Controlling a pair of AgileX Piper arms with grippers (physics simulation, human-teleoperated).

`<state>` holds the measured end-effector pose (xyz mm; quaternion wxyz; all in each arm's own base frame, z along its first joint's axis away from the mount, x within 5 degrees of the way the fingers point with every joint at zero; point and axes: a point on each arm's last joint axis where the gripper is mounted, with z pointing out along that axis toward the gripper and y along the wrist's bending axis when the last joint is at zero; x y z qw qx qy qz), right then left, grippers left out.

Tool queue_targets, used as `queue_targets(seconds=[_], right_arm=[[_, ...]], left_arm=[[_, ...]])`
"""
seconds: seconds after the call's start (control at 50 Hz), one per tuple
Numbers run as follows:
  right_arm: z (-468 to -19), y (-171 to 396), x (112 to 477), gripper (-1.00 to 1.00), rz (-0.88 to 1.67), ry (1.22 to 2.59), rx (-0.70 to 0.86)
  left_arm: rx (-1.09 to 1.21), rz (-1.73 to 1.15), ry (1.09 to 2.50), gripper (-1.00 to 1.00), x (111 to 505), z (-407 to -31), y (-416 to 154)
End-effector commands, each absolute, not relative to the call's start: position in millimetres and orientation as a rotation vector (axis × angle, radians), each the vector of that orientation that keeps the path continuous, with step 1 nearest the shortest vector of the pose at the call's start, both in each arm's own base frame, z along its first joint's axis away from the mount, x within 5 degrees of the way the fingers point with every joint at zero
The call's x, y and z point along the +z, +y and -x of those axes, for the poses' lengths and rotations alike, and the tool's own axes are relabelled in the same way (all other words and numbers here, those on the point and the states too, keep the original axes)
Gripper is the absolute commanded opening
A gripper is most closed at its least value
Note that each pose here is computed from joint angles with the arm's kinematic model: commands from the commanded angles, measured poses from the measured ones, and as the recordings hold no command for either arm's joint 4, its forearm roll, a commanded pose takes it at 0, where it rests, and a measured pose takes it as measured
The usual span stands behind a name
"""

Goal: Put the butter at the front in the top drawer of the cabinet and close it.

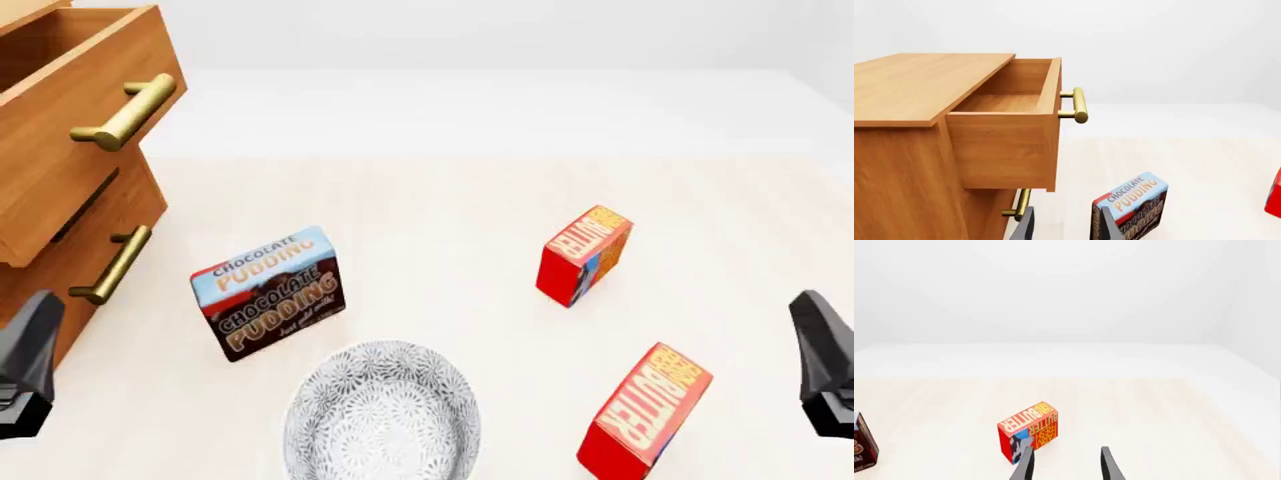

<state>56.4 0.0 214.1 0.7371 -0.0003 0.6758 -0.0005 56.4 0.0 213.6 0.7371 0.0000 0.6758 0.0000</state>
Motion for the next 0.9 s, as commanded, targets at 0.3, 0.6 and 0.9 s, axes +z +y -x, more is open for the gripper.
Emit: queue_targets(seconds=[0.3, 0.6, 0.9], right_arm=[[-57.1, -0.1, 219.1, 1.0, 0.003, 1.485, -0.006], [-56.5, -0.1, 219.3, 1.0, 0.003, 1.485, -0.007], [-55.8, -0.1, 219.4, 1.0, 0.003, 1.485, -0.007]], left_arm=[[0.003, -0.003, 1.483, 1.0, 215.3, -58.0, 0.0], [-0.011, 0.036, 1.524, 1.0, 225.2, -53.4, 0.9], [0.045, 0.085, 1.604, 1.0, 286.3, -34.0, 2.8]])
